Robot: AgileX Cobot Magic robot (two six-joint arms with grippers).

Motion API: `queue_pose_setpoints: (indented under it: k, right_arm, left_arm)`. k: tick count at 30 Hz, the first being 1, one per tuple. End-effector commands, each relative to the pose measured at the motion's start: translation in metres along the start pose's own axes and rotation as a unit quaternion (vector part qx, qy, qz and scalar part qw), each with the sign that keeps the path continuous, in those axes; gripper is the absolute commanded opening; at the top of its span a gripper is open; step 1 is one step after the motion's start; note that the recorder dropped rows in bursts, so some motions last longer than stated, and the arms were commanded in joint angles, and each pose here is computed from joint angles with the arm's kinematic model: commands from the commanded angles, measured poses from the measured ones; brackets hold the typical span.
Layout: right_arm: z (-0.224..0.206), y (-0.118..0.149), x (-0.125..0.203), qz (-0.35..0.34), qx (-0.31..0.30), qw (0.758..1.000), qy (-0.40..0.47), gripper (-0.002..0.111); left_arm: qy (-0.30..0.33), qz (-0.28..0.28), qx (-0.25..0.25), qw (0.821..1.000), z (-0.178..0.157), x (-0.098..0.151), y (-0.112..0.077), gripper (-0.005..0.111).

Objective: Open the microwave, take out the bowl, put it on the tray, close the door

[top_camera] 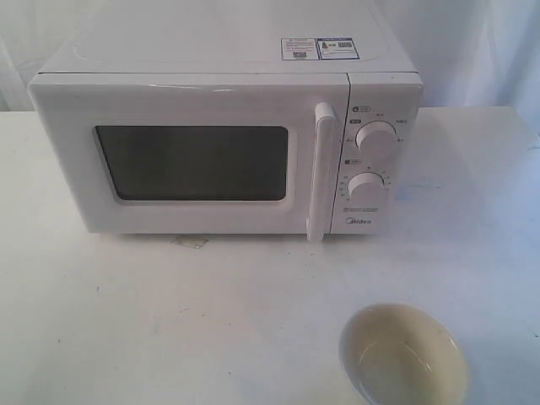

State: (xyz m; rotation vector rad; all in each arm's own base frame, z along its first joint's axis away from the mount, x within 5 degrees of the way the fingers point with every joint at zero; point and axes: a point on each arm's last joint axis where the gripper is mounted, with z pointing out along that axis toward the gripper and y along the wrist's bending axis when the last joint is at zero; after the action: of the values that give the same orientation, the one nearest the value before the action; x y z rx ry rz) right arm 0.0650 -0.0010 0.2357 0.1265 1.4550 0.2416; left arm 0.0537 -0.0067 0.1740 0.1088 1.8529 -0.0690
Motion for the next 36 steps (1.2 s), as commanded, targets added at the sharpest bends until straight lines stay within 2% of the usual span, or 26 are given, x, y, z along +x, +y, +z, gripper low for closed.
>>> queue_pose_setpoints:
  k: [1,10,14,19,22,28,31,36]
  right_arm:
    - [-0.010,-0.005,0.007,0.011,0.009,0.999,-0.033,0.000]
    - [-0.011,-0.006,0.014,0.043,0.006,0.999,-0.023,0.000]
    - [-0.011,-0.006,0.014,0.082,0.007,0.996,-0.024,0.000]
    - [-0.011,-0.006,0.014,0.081,0.004,0.996,-0.023,0.000]
    - [-0.011,-0.002,0.014,0.045,-0.013,0.999,-0.023,0.000]
    - [-0.012,0.008,0.024,-0.090,-0.070,0.993,0.024,0.000]
    - [-0.013,0.005,0.035,-0.108,-0.061,0.989,0.087,0.000]
    - [-0.018,-0.003,0.054,-0.094,-0.026,0.976,0.195,0.000]
  left_arm:
    - [0.001,0.002,-0.002,1.000,0.000,0.001,0.000,0.000]
    - [-0.002,-0.001,-0.001,1.000,0.000,0.001,0.000,0.000]
    - [-0.002,-0.001,-0.001,1.000,0.000,0.001,0.000,0.000]
    - [-0.002,-0.001,-0.001,1.000,0.000,0.001,0.000,0.000]
    - [-0.002,-0.001,-0.001,1.000,0.000,0.001,0.000,0.000]
    - [-0.002,-0.001,-0.001,1.000,0.000,0.001,0.000,0.000]
    - [-0.002,-0.001,-0.001,1.000,0.000,0.001,0.000,0.000]
    - [-0.002,-0.001,-0.001,1.000,0.000,0.001,0.000,0.000]
